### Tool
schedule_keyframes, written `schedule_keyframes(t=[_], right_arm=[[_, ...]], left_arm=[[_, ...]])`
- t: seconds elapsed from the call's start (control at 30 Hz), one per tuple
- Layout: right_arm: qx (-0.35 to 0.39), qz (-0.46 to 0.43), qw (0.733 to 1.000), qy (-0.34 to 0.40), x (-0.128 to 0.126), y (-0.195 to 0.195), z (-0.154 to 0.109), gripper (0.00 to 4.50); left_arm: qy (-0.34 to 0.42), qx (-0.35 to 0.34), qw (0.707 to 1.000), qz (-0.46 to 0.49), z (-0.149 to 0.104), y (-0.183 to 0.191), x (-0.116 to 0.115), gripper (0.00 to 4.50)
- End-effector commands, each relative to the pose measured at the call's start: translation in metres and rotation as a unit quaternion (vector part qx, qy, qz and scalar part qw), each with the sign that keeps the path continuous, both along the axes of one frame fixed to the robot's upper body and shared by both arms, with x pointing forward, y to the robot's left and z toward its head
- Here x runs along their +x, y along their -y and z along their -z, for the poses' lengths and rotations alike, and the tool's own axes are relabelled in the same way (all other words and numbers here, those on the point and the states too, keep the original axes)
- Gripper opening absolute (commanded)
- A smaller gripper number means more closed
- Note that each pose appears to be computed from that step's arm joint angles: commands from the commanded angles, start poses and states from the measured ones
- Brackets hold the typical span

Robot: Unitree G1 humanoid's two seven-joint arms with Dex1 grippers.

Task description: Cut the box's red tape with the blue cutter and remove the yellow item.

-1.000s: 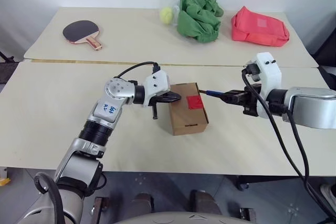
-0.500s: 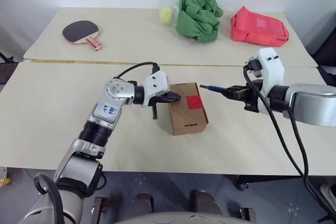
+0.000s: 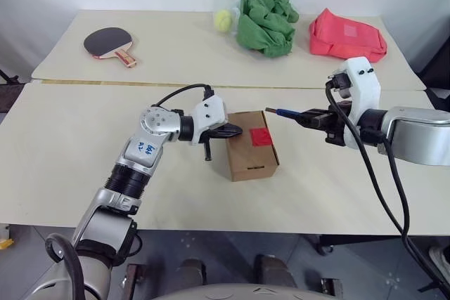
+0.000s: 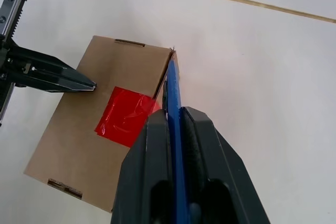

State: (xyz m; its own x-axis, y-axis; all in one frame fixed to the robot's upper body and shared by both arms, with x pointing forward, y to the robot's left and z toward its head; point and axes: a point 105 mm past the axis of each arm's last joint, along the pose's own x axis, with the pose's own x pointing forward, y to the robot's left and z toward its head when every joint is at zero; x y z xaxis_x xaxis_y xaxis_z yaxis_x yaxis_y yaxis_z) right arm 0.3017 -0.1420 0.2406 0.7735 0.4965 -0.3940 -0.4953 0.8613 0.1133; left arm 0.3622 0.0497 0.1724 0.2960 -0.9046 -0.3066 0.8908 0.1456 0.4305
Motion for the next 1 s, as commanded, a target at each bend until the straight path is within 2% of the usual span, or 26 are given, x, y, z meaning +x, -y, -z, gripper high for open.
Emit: schedule_keyframes(t=[0.03, 1.0], right_arm=[[0.006, -0.022, 1.000, 0.009, -0.006, -0.008, -0.005, 0.06], [-0.012, -0.004, 1.000, 0.000, -0.011, 0.007, 0.000, 0.06]], left_arm=[[-0.023, 0.034, 0.999, -0.006, 0.020, -0.004, -0.003, 0.00], [-0.025, 0.038, 0.999, -0.005, 0.020, -0.002, -0.005, 0.00]])
